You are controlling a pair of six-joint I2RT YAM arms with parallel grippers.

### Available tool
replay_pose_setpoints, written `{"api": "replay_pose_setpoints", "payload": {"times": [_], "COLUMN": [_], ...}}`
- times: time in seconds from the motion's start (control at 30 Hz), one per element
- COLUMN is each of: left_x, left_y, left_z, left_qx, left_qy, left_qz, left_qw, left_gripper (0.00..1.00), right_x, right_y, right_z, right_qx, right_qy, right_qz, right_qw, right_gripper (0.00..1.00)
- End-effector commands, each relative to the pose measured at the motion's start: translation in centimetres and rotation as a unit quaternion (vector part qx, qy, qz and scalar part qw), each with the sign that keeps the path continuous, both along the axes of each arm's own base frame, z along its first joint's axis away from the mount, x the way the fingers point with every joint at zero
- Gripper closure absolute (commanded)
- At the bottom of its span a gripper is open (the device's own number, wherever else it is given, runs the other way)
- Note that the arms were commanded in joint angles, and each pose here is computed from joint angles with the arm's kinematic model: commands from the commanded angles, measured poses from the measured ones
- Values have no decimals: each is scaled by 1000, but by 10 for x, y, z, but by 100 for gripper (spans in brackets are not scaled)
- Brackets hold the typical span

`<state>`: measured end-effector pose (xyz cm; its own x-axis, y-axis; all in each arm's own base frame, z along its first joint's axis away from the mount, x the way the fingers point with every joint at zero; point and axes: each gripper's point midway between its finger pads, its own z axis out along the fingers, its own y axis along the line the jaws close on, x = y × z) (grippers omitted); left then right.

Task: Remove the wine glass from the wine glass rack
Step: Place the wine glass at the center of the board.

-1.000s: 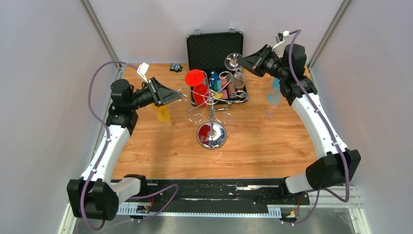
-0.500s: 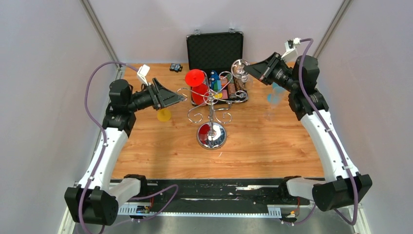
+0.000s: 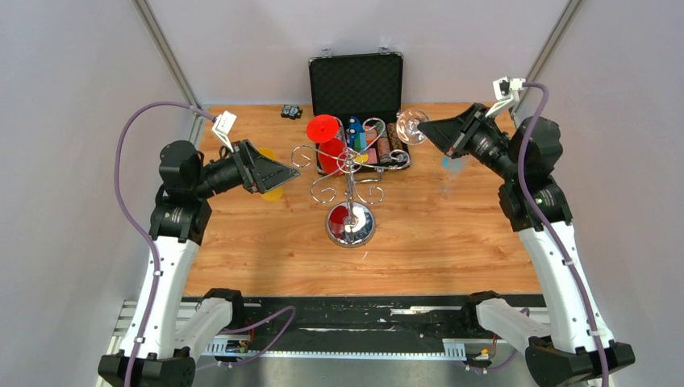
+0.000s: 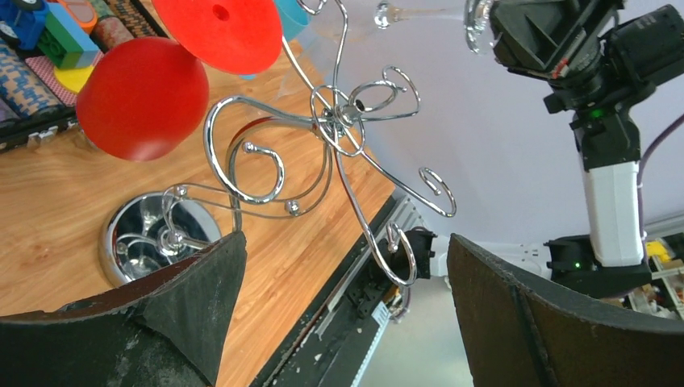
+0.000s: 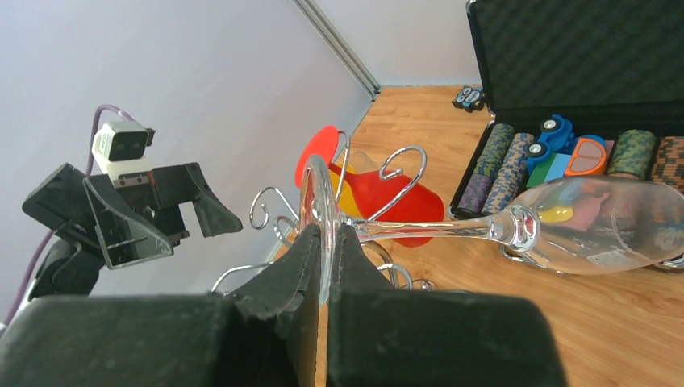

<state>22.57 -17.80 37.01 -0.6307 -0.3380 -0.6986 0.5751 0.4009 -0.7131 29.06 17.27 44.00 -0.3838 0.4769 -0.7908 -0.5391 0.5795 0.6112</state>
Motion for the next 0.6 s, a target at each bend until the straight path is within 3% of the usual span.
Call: {"api": "replay_pose_setpoints", "payload": {"times": [0.0,0.27,0.57], "left_x": [-15,-36,-44], "left_y": [3,4,2], "left_z": [8,13,8], "left_qx": [16,10,2], "left_qy": [-26,-34,2], "left_qz": [4,0,-14], "left_qw": [1000,999,1000], "left_gripper": [0,0,0], "right_x": [-31,-78,-115], "right_y": [-9,-4,1], "right_z": [34,49,57], "right_qx": [-36,-70,-96], "right_qy": [-102,-162,-219], "right_qz": [1,58,105], "right_qw": [994,983,965], "right_gripper": [100,100,100]}}
